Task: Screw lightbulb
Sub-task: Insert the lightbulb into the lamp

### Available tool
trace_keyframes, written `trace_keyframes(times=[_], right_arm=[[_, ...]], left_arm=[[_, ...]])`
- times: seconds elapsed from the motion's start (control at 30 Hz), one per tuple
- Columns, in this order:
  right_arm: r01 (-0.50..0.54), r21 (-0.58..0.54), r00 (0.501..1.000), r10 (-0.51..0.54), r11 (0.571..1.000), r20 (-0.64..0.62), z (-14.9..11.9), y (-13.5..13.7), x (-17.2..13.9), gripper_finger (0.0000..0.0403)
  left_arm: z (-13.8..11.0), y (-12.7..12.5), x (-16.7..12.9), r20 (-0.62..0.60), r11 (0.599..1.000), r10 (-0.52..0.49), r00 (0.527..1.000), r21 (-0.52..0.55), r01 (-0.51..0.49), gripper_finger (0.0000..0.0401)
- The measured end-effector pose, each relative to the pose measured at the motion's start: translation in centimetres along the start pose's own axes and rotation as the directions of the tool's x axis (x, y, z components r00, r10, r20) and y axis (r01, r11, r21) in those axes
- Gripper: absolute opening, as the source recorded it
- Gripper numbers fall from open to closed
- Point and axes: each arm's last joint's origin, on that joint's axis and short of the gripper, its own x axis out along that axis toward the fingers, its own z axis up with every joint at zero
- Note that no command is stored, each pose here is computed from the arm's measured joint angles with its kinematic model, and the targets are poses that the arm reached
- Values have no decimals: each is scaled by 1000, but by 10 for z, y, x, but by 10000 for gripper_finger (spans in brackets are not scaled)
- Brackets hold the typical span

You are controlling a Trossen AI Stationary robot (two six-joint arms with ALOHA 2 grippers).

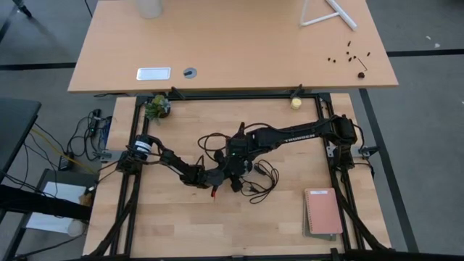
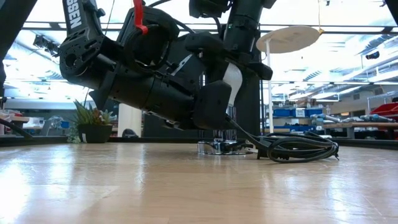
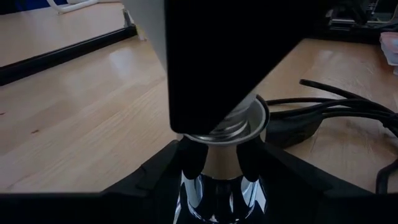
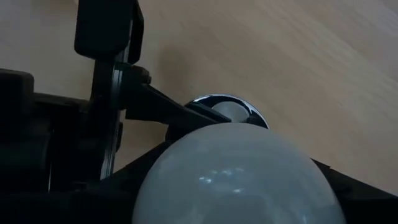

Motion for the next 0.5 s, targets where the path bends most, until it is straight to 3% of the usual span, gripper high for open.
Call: trace_keyframes(times=[0.07,0.3,0.5], right_arm=[[-2,-17,1000,2,1000,1,0,0,0,270],[-62,-232,998,64,971,5,3,5,0,317],[-66,-330,997,52,942,-50,8,3,-11,360]], left_arm=[[0,0,0,0,1000,0,1000,0,0,202],[0,0,0,-2,1000,4,1000,6,-4,202],[0,0,0,-4,1000,0,1000,8,0,202]])
